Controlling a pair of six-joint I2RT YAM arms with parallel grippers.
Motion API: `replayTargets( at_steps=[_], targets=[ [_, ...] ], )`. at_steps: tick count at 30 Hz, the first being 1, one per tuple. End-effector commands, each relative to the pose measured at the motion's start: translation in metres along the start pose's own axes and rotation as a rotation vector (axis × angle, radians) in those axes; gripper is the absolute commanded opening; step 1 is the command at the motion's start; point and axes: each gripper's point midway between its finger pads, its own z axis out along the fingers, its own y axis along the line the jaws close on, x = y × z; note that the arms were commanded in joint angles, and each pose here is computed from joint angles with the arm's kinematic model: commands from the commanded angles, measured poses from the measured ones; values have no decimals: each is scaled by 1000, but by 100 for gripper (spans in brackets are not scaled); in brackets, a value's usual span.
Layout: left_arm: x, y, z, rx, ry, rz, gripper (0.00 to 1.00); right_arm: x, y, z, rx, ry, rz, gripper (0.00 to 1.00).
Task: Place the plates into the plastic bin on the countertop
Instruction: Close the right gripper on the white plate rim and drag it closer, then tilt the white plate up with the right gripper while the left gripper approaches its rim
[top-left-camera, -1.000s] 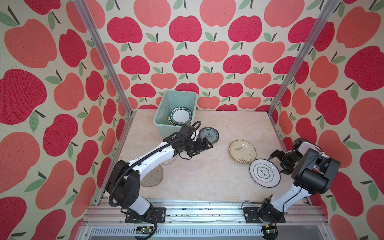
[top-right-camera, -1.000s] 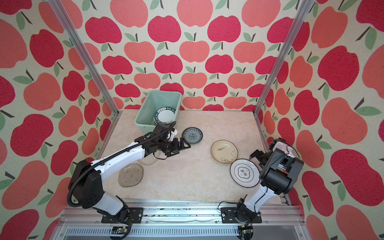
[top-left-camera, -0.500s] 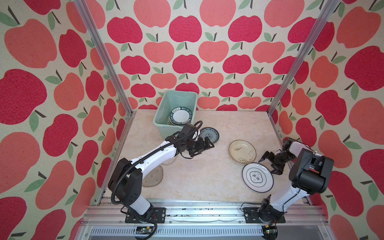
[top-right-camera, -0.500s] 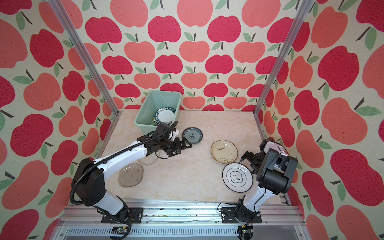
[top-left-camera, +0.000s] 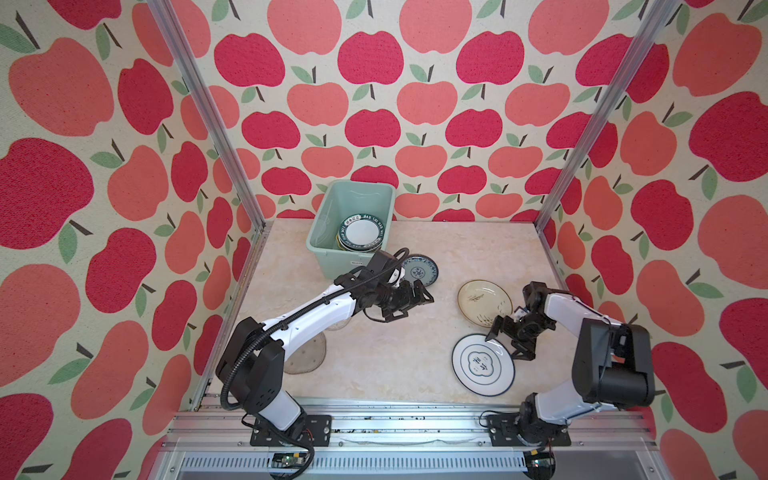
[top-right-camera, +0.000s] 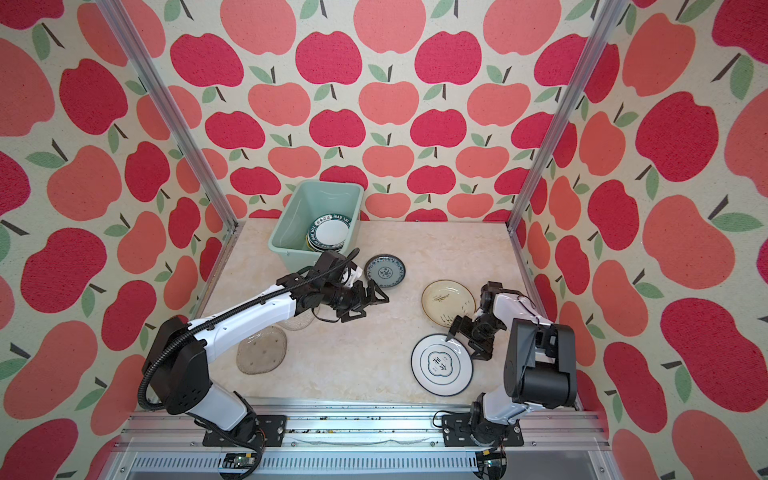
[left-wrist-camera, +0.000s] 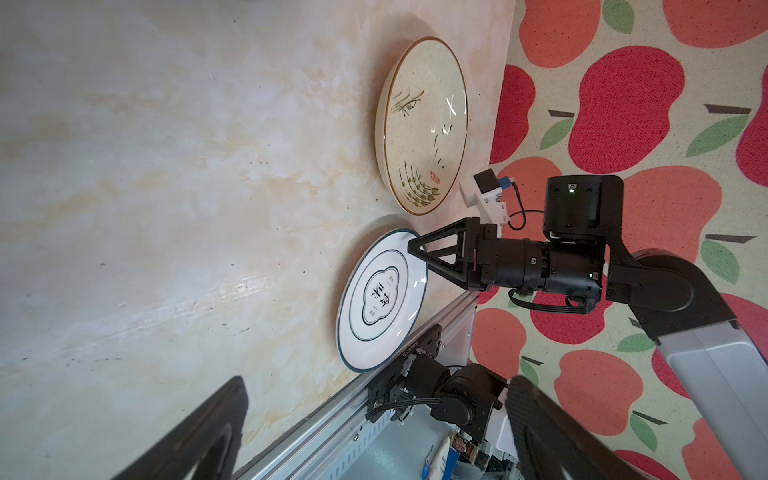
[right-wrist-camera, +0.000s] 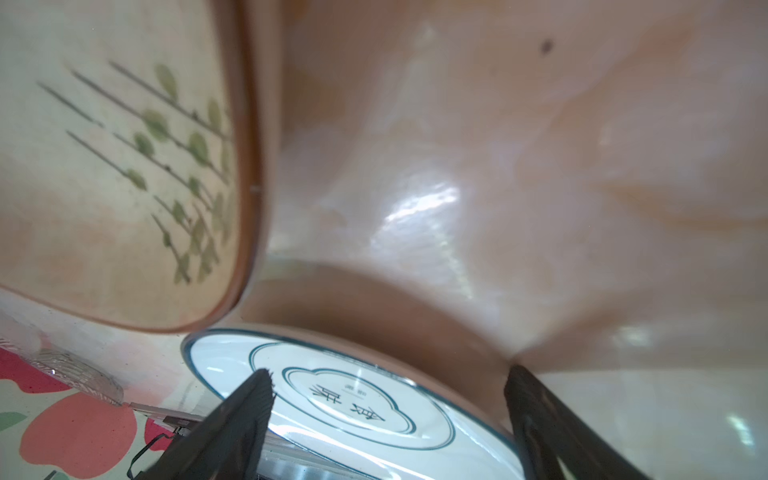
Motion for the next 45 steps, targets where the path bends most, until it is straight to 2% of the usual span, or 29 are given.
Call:
replayTargets(
  at_steps=[1, 9, 16, 25, 32, 45],
  targets=[
    [23, -1, -11, 16, 52, -52, 99, 13, 21, 5, -36, -7, 15, 90],
    [51, 21, -22, -49, 126, -104, 99, 39, 52, 10, -7, 22, -150, 88],
    [69, 39, 10, -3, 224, -221, 99, 66, 47, 16, 33, 70, -237, 88],
    [81, 47, 60, 9, 370, -268, 99, 86, 43, 27, 10, 99, -234, 89],
    [87, 48, 82, 8, 444, -287, 99, 94, 45, 30, -20, 114, -231, 88],
    [83, 54, 102, -5, 471, -315, 99, 99, 52, 31, -78, 124, -212, 86]
  ],
)
